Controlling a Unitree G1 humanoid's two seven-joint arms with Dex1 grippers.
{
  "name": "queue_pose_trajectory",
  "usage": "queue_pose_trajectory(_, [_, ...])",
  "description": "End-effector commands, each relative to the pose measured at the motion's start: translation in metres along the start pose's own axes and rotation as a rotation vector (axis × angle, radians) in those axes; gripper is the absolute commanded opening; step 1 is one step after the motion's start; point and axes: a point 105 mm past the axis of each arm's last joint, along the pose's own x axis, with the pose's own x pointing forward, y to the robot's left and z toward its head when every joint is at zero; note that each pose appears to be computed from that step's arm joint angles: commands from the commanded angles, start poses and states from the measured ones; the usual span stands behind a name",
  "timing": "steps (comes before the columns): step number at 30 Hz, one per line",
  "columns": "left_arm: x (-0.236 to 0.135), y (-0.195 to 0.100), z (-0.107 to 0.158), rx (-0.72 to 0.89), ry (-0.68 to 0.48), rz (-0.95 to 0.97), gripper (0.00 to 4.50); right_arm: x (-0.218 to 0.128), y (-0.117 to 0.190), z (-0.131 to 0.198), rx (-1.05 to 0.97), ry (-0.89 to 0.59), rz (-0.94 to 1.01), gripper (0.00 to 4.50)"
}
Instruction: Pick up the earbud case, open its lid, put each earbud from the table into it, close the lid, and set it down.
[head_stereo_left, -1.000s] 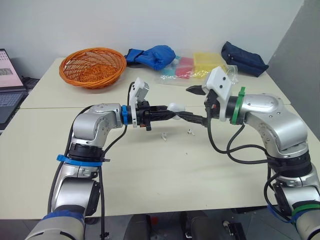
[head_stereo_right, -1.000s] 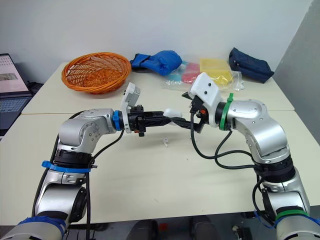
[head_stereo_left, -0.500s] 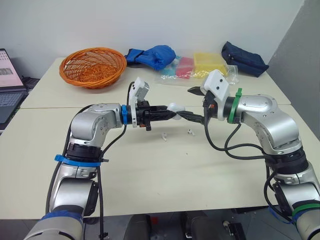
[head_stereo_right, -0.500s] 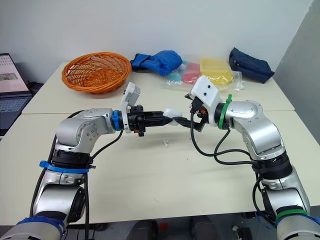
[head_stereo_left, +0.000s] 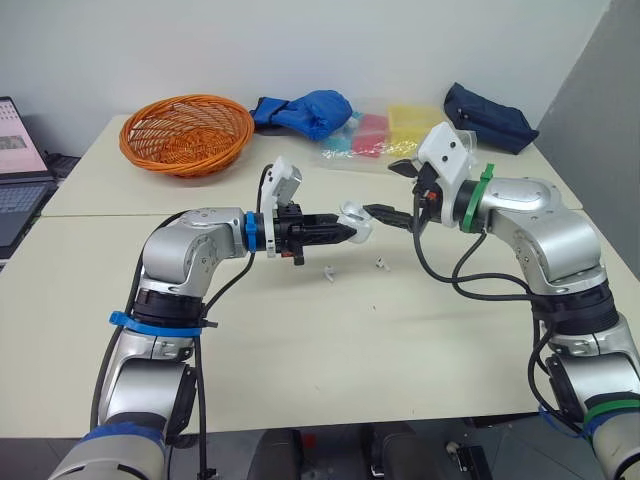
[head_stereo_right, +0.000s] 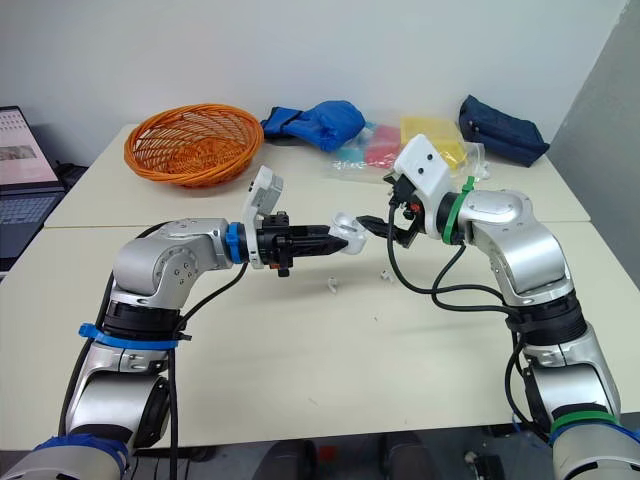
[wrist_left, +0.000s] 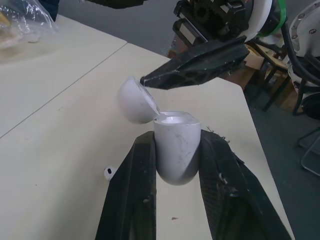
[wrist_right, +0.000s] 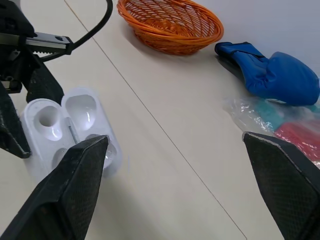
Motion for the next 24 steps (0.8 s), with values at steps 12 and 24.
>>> queue_pose_trajectory(12, [-0.033,0.014,0.018,0.168,-0.079,0.127,0.79,-0.043,0.024,0.004,0.286,0.073,0.177,4.47])
queue_pose_trajectory(24, [-0.094,0.024,0.029,0.272,-0.292,0.492,0.79,0.039,0.078,-0.054,0.432,-0.074,-0.014,4.47])
